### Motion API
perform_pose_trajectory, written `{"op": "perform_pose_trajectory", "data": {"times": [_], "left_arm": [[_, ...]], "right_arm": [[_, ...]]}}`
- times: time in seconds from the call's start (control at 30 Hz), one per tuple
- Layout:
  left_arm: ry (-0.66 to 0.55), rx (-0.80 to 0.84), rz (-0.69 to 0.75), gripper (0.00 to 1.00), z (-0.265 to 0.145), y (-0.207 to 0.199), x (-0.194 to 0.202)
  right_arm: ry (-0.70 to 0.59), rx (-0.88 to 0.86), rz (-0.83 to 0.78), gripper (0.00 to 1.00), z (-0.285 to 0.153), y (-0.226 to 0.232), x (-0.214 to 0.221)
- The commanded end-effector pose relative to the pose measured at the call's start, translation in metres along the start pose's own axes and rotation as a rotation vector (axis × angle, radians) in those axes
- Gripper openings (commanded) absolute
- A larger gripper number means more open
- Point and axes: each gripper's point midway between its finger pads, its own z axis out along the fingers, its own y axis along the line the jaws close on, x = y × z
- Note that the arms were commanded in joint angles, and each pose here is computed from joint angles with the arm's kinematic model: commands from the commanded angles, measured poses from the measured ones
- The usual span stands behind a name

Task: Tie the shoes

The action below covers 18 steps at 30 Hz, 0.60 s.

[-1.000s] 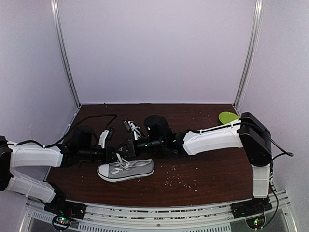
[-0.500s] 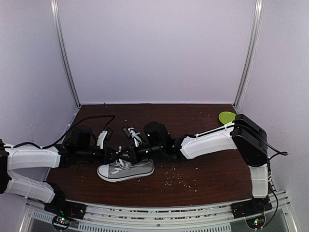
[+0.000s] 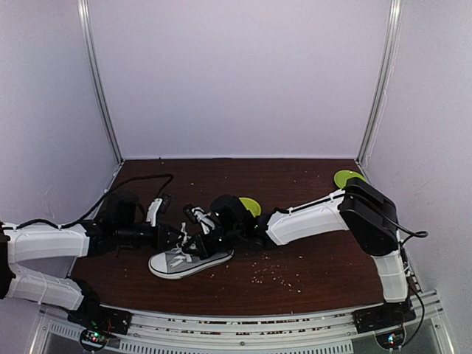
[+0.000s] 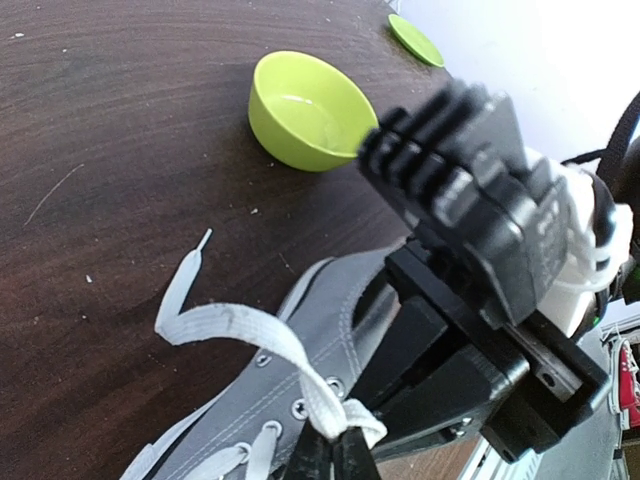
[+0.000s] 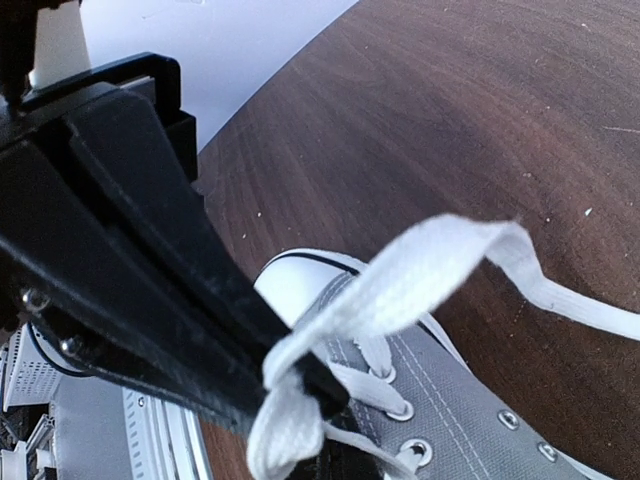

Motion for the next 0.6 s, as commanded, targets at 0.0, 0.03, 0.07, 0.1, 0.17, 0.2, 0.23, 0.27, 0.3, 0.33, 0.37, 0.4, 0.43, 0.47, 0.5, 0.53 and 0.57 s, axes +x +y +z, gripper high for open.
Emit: {"op": "perform_pose_trajectory", "data": {"times": [0.0, 0.03, 0.07, 0.1, 0.17, 0.2, 0.23, 0.27, 0.3, 0.33, 0.37, 0.4, 0.43, 0.47, 0.5, 0.53, 0.57], "left_arm": [[-0.025, 0.082, 0.03, 0.0, -0.001, -0.016, -0.011], [-0.018, 0.094, 0.032, 0.0, 0.001, -0.018, -0.011], [-0.011, 0.104, 0.035, 0.0, 0.002, -0.019, -0.011], [-0.007, 0.113, 0.036, 0.0, 0.003, -0.021, -0.011], [0.0, 0.124, 0.038, 0.0, 0.005, -0.022, -0.012], [0.008, 0.128, 0.037, 0.0, 0.007, -0.022, -0.011], [0.017, 0.129, 0.035, 0.0, 0.008, -0.022, -0.01], [0.028, 0.126, 0.029, 0.0, 0.01, -0.02, -0.009], [0.036, 0.123, 0.023, 0.0, 0.012, -0.019, -0.007], [0.042, 0.12, 0.017, 0.0, 0.014, -0.017, -0.006], [0.046, 0.116, 0.012, 0.0, 0.015, -0.016, -0.005], [0.048, 0.111, 0.007, 0.0, 0.016, -0.014, -0.004], [0.048, 0.103, 0.002, 0.0, 0.017, -0.012, -0.003], [0.049, 0.096, 0.0, 0.03, 0.017, -0.011, -0.003], [0.05, 0.088, -0.004, 0.06, 0.017, -0.009, -0.002], [0.053, 0.077, -0.004, 0.09, 0.017, -0.008, -0.001], [0.053, 0.064, -0.004, 0.13, 0.016, -0.005, 0.0]], "right_arm": [[-0.007, 0.054, -0.016, 0.0, 0.008, -0.01, -0.007], [-0.009, 0.057, -0.017, 0.0, 0.01, -0.012, -0.009], [-0.012, 0.055, -0.017, 0.0, 0.011, -0.012, -0.01], [-0.017, 0.054, -0.019, 0.0, 0.012, -0.013, -0.013], [-0.023, 0.046, -0.017, 0.0, 0.015, -0.013, -0.016], [-0.03, 0.041, -0.016, 0.0, 0.015, -0.013, -0.018], [-0.038, 0.037, -0.012, 0.0, 0.016, -0.014, -0.02], [-0.053, 0.031, -0.011, 0.0, 0.016, -0.014, -0.023], [-0.067, 0.026, -0.007, 0.0, 0.016, -0.015, -0.026], [-0.078, 0.017, -0.001, 0.0, 0.016, -0.015, -0.029], [-0.087, 0.001, 0.004, 0.0, 0.016, -0.014, -0.031], [-0.095, -0.015, 0.009, 0.0, 0.017, -0.014, -0.034], [-0.101, -0.027, 0.015, 0.0, 0.017, -0.013, -0.035], [-0.106, -0.042, 0.016, 0.0, 0.017, -0.012, -0.037], [-0.106, -0.057, 0.017, 0.0, 0.017, -0.01, -0.038], [-0.106, -0.07, 0.019, 0.0, 0.017, -0.009, -0.038], [-0.109, -0.084, 0.019, 0.0, 0.016, -0.007, -0.039]]}}
